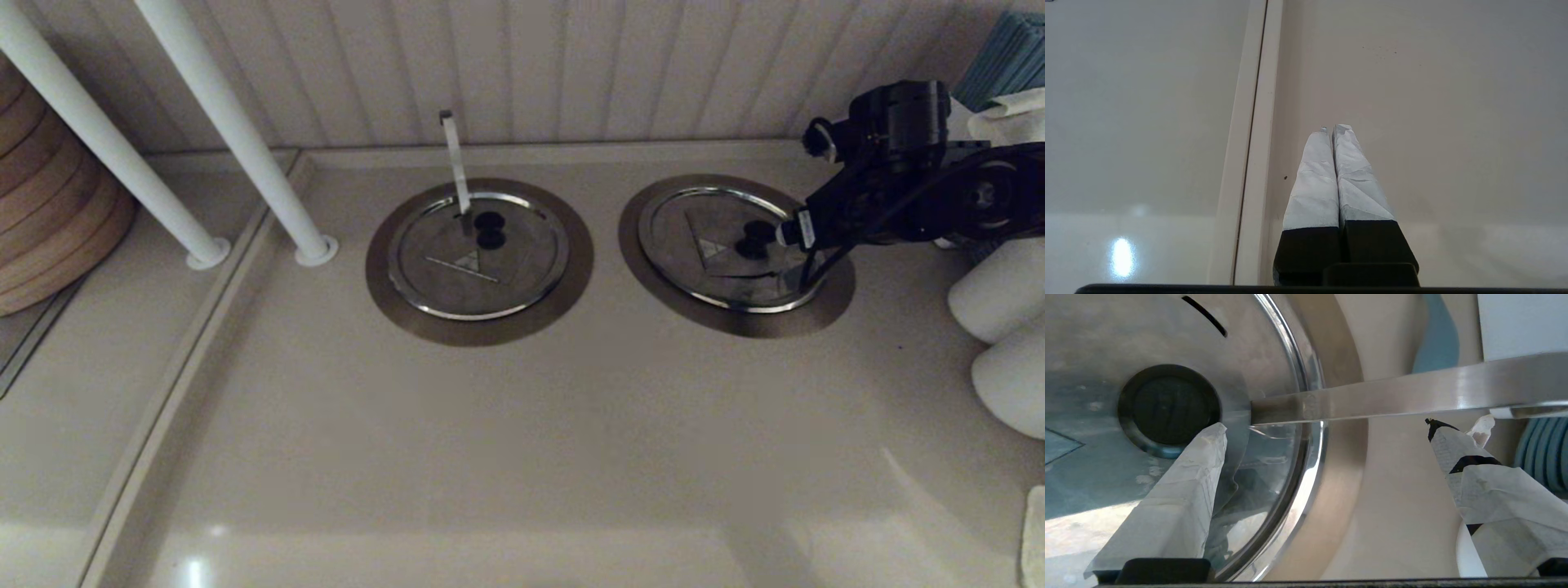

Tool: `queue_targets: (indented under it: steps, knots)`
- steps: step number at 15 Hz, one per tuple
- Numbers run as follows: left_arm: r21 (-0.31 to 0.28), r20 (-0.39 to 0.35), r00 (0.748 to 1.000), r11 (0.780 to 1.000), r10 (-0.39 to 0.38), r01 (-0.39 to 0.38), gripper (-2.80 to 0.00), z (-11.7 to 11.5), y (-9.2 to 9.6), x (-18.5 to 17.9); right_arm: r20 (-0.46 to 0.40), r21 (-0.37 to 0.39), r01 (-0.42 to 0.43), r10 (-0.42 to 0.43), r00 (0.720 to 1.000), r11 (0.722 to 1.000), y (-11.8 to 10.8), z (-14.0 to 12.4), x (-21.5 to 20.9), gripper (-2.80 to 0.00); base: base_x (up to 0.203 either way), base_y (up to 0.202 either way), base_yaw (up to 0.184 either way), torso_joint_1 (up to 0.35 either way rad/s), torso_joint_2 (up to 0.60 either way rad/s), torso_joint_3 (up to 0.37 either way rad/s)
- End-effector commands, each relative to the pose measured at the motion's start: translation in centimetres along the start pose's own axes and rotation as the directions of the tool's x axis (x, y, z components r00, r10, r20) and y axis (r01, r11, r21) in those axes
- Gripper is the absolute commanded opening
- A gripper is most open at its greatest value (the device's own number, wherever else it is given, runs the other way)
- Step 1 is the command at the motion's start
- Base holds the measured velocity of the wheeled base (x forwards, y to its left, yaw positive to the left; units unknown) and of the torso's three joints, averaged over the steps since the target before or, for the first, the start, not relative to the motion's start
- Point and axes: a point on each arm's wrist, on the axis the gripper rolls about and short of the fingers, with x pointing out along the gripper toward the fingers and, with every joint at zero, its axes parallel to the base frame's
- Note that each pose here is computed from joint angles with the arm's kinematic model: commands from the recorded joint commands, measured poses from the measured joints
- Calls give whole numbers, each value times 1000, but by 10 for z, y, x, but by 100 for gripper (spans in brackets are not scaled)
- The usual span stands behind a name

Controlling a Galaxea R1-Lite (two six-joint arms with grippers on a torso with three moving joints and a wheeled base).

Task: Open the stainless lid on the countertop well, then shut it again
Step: Put the spoon in the groove

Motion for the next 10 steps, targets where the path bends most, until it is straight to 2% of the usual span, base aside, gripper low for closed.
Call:
queue_targets:
  steps: [1, 10]
  knots:
    - [-1, 1, 1000, 1000, 0, 0, -280, 0, 0, 0, -12, -4, -6, 6, 1000, 1000, 6, -3, 9, 0, 0, 0, 0, 0, 0, 0]
    - [-1, 1, 1000, 1000, 0, 0, -280, 0, 0, 0, 112, 104, 33, -45, 993, 994, 12, 13, 53, 0, 0, 0, 0, 0, 0, 0]
